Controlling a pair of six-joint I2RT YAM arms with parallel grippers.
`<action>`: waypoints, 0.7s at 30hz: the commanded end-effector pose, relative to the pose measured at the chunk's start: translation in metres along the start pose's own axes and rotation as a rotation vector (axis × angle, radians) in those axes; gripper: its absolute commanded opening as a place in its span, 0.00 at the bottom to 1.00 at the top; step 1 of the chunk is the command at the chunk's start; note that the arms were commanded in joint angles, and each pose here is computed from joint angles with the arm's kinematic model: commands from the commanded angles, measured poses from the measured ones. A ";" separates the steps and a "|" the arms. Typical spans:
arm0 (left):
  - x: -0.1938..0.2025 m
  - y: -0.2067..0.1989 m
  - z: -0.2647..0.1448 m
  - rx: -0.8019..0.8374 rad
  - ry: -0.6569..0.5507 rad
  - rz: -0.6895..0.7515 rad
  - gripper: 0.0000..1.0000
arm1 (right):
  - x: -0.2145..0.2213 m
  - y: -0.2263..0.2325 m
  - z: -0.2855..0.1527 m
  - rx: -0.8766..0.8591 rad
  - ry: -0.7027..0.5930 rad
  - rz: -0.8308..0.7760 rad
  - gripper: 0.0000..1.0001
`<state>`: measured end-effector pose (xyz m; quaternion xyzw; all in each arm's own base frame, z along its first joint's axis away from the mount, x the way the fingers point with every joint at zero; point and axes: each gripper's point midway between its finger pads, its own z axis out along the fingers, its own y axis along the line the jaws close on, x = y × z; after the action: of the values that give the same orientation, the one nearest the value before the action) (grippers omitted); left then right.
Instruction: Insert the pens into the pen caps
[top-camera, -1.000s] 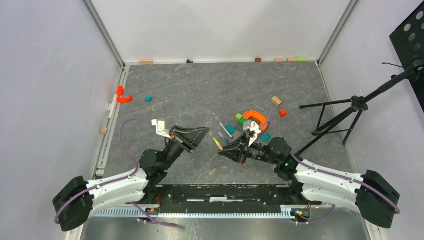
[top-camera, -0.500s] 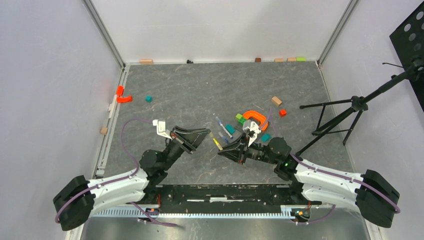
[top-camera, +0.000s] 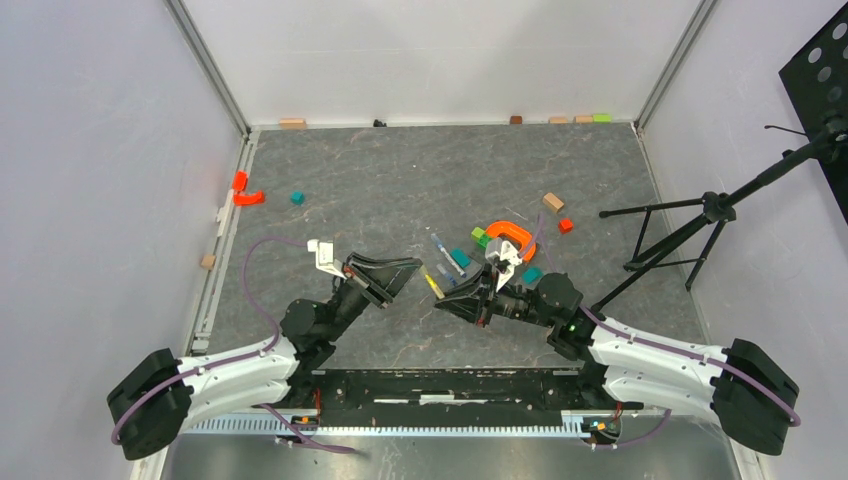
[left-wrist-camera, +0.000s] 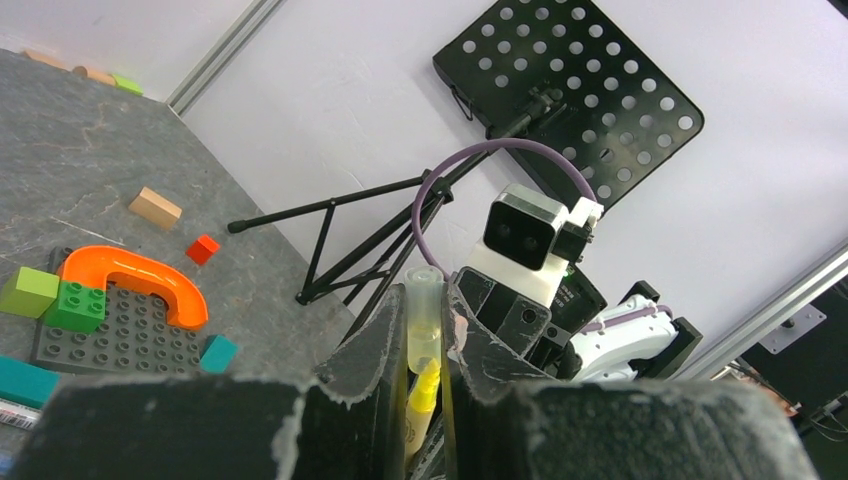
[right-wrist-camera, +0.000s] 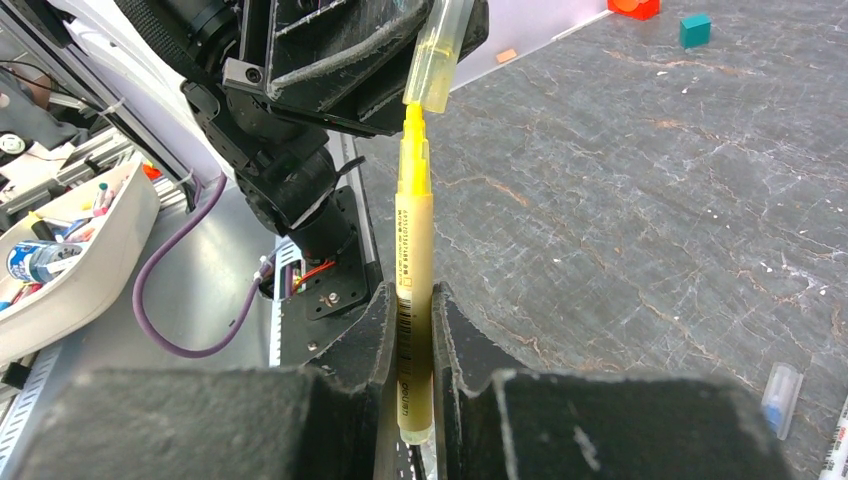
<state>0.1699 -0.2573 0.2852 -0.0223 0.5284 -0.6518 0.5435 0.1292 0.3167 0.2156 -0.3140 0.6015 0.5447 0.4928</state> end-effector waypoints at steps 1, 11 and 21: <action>-0.007 -0.011 0.000 0.049 -0.027 -0.025 0.02 | -0.027 0.009 0.008 -0.023 -0.070 -0.026 0.00; -0.008 -0.011 -0.001 0.050 -0.029 -0.024 0.02 | -0.027 0.008 0.008 -0.021 -0.071 -0.023 0.00; -0.005 -0.010 -0.002 0.048 -0.019 -0.029 0.02 | -0.032 0.009 0.009 -0.023 -0.079 -0.028 0.00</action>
<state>0.1674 -0.2572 0.2890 -0.0200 0.5217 -0.6585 0.5420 0.1295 0.3179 0.2160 -0.3142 0.6018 0.5449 0.4920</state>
